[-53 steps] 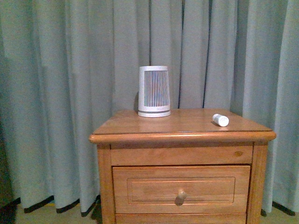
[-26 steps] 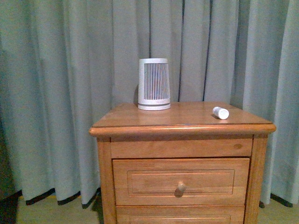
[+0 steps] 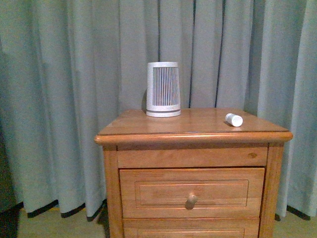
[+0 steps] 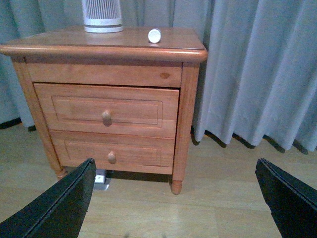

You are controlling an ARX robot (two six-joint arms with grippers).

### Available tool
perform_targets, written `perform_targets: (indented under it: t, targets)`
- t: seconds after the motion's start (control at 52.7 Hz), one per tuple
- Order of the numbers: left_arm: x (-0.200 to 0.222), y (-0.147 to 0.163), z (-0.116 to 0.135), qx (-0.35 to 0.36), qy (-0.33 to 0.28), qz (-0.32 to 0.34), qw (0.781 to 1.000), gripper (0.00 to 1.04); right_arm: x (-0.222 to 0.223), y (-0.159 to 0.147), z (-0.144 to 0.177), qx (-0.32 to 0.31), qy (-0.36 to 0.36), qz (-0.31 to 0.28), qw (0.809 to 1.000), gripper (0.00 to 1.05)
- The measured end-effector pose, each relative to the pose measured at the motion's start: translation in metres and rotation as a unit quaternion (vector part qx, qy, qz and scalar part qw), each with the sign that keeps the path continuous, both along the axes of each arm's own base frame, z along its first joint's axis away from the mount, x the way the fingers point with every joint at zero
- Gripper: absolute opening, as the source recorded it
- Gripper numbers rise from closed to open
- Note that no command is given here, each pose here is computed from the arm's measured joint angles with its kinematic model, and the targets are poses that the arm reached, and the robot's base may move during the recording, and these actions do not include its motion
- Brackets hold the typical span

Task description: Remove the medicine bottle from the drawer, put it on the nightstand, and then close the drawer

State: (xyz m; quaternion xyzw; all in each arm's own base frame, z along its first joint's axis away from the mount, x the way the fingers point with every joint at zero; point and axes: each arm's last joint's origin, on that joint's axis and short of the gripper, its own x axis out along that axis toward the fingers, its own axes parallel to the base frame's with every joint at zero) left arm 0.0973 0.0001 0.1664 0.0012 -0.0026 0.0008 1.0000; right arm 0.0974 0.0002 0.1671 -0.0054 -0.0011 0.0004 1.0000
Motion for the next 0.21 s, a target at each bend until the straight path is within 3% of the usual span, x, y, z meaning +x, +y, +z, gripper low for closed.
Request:
perform_targets:
  t: [0.209]
  targets:
    - [0.0, 0.0, 0.0, 0.0, 0.0, 0.0, 1.0, 0.98, 0.0, 0.0, 0.0, 0.0, 0.0, 0.0, 1.0, 0.98]
